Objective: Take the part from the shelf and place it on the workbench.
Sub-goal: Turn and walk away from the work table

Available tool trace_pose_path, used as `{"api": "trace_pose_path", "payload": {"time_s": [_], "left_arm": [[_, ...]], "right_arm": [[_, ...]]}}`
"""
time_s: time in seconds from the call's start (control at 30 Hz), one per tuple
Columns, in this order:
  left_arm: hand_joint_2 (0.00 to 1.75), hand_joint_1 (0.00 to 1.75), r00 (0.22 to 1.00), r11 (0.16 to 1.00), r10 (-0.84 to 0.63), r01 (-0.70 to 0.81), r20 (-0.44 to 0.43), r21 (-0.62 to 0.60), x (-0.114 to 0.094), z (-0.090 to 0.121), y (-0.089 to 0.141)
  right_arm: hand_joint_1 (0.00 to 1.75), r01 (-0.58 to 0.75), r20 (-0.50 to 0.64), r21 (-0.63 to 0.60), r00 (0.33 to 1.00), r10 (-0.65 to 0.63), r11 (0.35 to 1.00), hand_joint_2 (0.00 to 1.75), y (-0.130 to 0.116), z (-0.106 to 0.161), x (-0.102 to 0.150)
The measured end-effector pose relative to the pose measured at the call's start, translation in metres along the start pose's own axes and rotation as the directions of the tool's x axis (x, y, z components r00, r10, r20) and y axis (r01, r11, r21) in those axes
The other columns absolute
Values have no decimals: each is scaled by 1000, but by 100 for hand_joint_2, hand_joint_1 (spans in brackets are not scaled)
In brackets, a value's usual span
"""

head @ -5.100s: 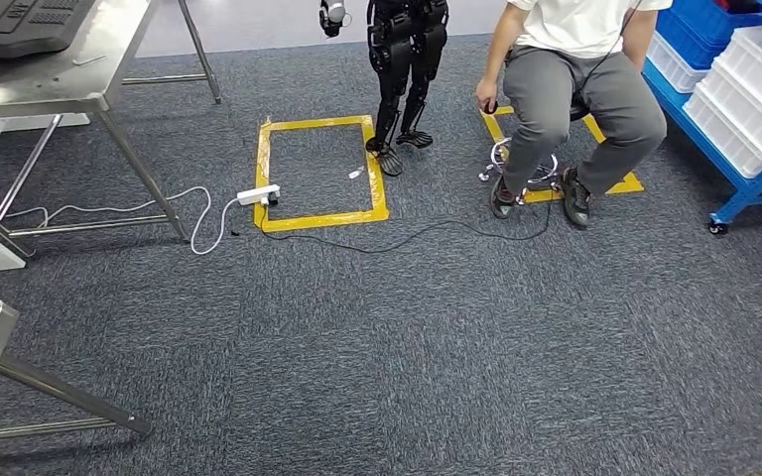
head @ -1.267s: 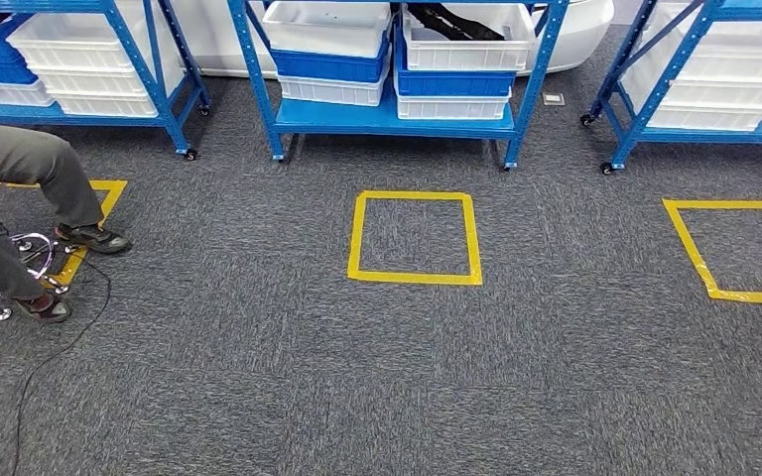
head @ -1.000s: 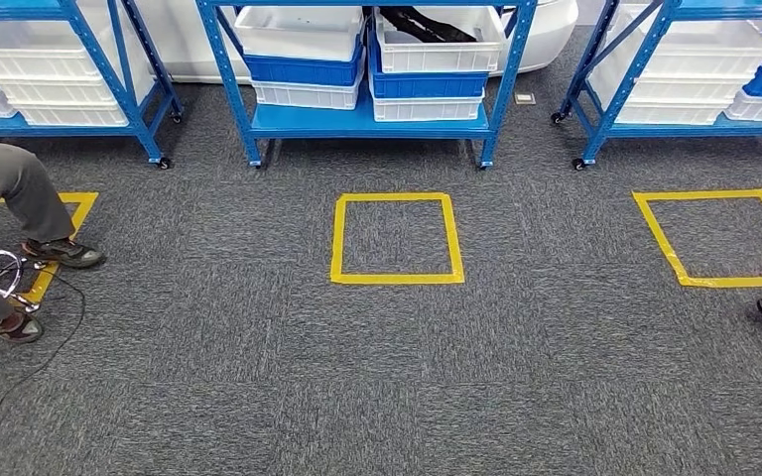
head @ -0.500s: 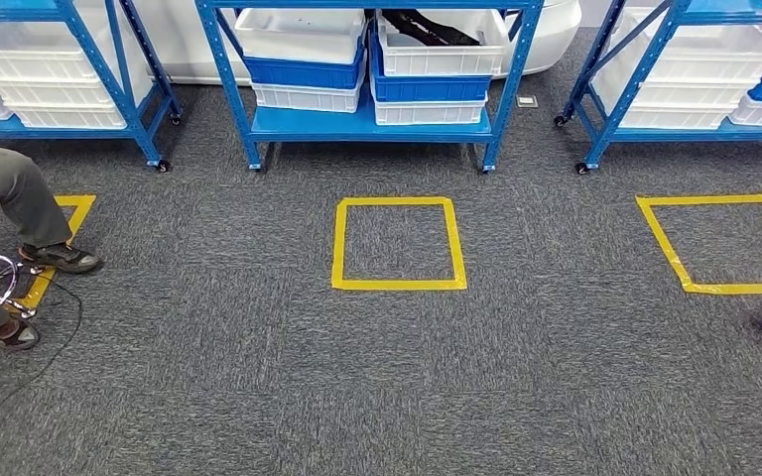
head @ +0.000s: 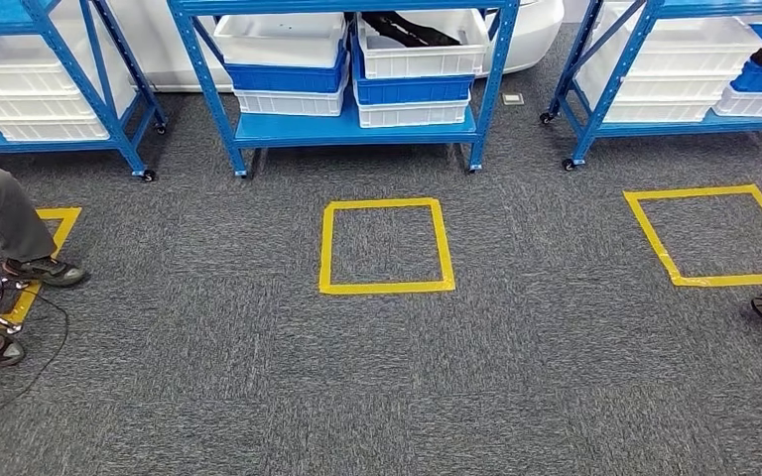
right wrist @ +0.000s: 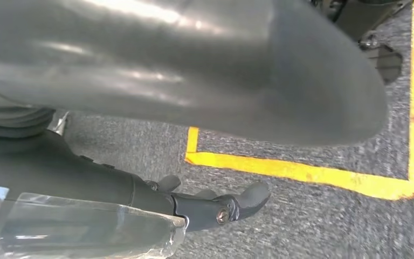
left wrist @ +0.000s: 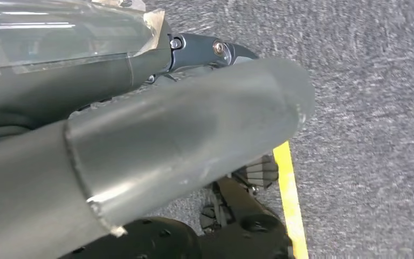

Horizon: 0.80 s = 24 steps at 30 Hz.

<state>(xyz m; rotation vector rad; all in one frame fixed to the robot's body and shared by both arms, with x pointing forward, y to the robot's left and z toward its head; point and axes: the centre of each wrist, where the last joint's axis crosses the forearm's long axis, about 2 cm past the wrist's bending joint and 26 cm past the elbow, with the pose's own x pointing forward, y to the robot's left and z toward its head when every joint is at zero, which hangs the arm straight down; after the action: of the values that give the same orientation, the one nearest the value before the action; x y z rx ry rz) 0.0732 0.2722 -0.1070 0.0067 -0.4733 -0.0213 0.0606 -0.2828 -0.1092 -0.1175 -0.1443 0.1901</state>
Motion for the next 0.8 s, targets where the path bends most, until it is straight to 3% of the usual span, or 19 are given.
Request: {"api": "trace_pose_path", "payload": {"time_s": [0.8], "left_arm": [[0, 0, 1000, 1000, -10, 10, 9, 0, 5, -2, 1]], "right_arm": [[0, 2, -3, -5, 1000, -2, 1000, 0, -2, 0, -2]]}}
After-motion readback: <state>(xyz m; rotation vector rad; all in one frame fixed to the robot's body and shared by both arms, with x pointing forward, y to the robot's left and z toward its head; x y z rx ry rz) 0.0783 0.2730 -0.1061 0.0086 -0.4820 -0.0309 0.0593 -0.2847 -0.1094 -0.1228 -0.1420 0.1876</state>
